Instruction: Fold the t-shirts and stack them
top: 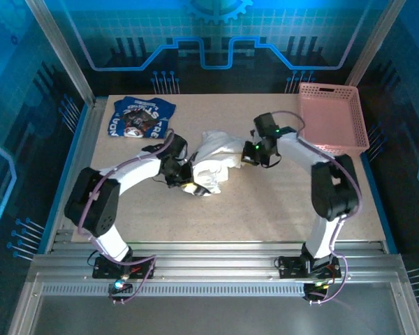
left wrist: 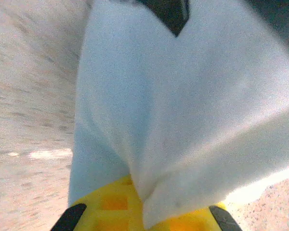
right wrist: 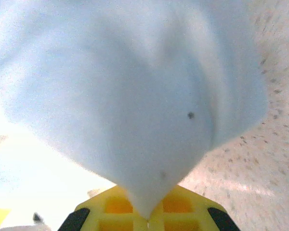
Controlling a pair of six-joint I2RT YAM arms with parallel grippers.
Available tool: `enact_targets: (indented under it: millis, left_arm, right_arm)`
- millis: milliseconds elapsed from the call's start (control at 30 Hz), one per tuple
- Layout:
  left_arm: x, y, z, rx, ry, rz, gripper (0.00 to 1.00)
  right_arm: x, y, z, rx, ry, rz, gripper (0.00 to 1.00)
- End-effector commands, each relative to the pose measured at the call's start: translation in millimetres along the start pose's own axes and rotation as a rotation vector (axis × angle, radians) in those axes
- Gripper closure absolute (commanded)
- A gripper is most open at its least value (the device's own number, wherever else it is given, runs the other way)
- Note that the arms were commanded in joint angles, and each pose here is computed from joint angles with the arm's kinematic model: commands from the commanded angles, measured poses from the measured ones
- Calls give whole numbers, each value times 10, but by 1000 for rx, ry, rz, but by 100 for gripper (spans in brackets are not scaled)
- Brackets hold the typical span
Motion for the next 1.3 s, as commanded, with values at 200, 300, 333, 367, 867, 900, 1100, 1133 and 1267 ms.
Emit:
enact_targets:
  millis: [200,300,333,367,867,900,1100,1133,1267]
  left_arm:
    - [-301,244,-1799,-502,-69,172,100]
    - [-451,193,-2268,-594,-171,229,100]
    - [-482,166,-2396,-615,-196,246,100]
    - [-491,137,-2509,-639,-208,254,100]
    - [-450,-207,-2823,-685,-452,336,100]
    - [-478,-187,-2728,-651,-478,335,100]
    - [-579,59,-2067,-462,-524,258,100]
    - [-562,128,-1925,-433,-513,227,100]
    - [-403,465,-1453,-378,-499,100,90]
  right_arm:
    - [342,6,-1703,-330,162,-133,100]
    - [424,-52,-2118,-428,227,-150,100]
    - [436,-79,-2265,-458,241,-152,100]
    - [440,-103,-2378,-482,250,-154,100]
    - [111,-462,-3200,-586,331,10,100]
    - [73,-425,-3173,-584,314,16,100]
    - [-188,2,-2812,-526,257,79,100]
    - [-239,100,-2709,-500,217,88,100]
    - [-256,603,-2160,-388,155,49,100]
Point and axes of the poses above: each hand's point on the last joint's axis, 136 mm out from that joint toward the fingers, its own z axis out along the fingers, its own x axis along the line the jaws close on, y = z × x, the point moved 9 cm from there along -z, back along the fingers, and after that the axes turned 11 degrees about -z, right-handed, at the moved point
